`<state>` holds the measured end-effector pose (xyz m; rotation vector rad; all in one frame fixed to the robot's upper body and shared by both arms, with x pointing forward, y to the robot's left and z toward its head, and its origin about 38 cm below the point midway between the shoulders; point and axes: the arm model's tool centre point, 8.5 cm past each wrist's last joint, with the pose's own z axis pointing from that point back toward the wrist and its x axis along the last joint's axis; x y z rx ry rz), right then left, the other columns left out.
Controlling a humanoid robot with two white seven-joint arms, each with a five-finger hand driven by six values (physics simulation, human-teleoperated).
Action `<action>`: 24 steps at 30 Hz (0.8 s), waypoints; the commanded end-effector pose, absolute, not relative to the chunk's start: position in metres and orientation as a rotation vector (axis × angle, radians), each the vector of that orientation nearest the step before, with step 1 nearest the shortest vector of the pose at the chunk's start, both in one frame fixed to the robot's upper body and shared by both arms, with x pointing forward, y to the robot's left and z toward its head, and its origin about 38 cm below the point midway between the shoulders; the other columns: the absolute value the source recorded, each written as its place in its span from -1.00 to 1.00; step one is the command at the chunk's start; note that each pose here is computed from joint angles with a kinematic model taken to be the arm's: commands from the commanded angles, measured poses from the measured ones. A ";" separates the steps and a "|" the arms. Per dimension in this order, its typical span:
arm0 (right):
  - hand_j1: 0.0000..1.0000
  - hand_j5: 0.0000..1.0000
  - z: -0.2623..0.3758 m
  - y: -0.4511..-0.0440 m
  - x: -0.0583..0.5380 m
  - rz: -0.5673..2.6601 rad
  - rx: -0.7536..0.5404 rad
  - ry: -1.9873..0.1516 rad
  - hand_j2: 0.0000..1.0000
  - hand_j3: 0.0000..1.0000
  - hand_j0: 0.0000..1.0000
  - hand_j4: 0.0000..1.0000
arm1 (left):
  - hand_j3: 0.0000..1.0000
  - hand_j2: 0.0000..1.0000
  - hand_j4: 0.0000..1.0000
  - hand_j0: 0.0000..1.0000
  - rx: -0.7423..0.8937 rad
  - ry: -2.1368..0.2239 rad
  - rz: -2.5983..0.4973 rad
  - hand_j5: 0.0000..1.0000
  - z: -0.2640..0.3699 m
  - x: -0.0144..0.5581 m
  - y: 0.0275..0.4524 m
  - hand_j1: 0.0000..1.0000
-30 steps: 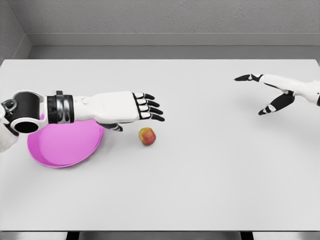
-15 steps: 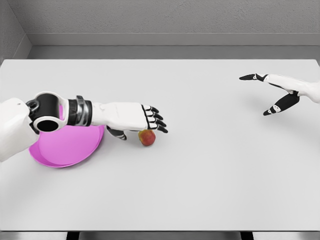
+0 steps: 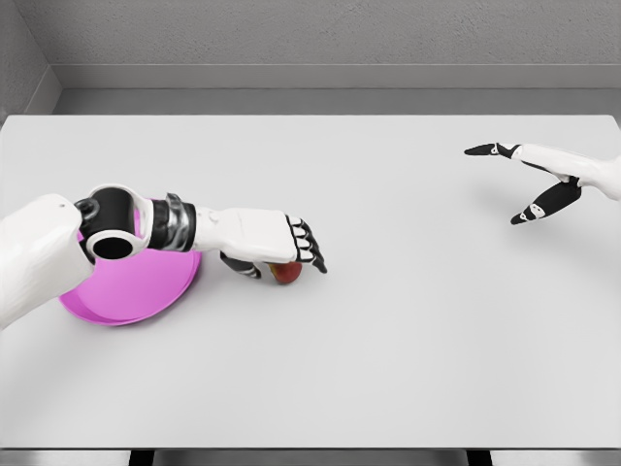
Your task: Put the apple on the plate with both arms
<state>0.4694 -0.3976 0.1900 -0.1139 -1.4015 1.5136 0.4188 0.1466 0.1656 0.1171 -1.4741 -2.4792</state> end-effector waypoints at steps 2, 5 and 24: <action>1.00 1.00 0.191 -0.399 0.470 1.504 -0.113 -1.405 1.00 1.00 1.00 1.00 | 0.74 0.74 0.74 0.74 0.114 -1.469 -2.473 0.74 0.164 0.420 0.148 0.74; 1.00 1.00 0.191 -0.399 0.470 1.504 -0.113 -1.405 1.00 1.00 1.00 1.00 | 0.74 0.74 0.74 0.74 0.116 -1.467 -2.475 0.74 0.164 0.420 0.147 0.74; 1.00 1.00 0.190 -0.400 0.469 1.504 -0.113 -1.402 1.00 1.00 1.00 1.00 | 0.65 0.65 0.65 0.65 0.132 -1.442 -2.503 0.65 0.159 0.422 0.142 0.65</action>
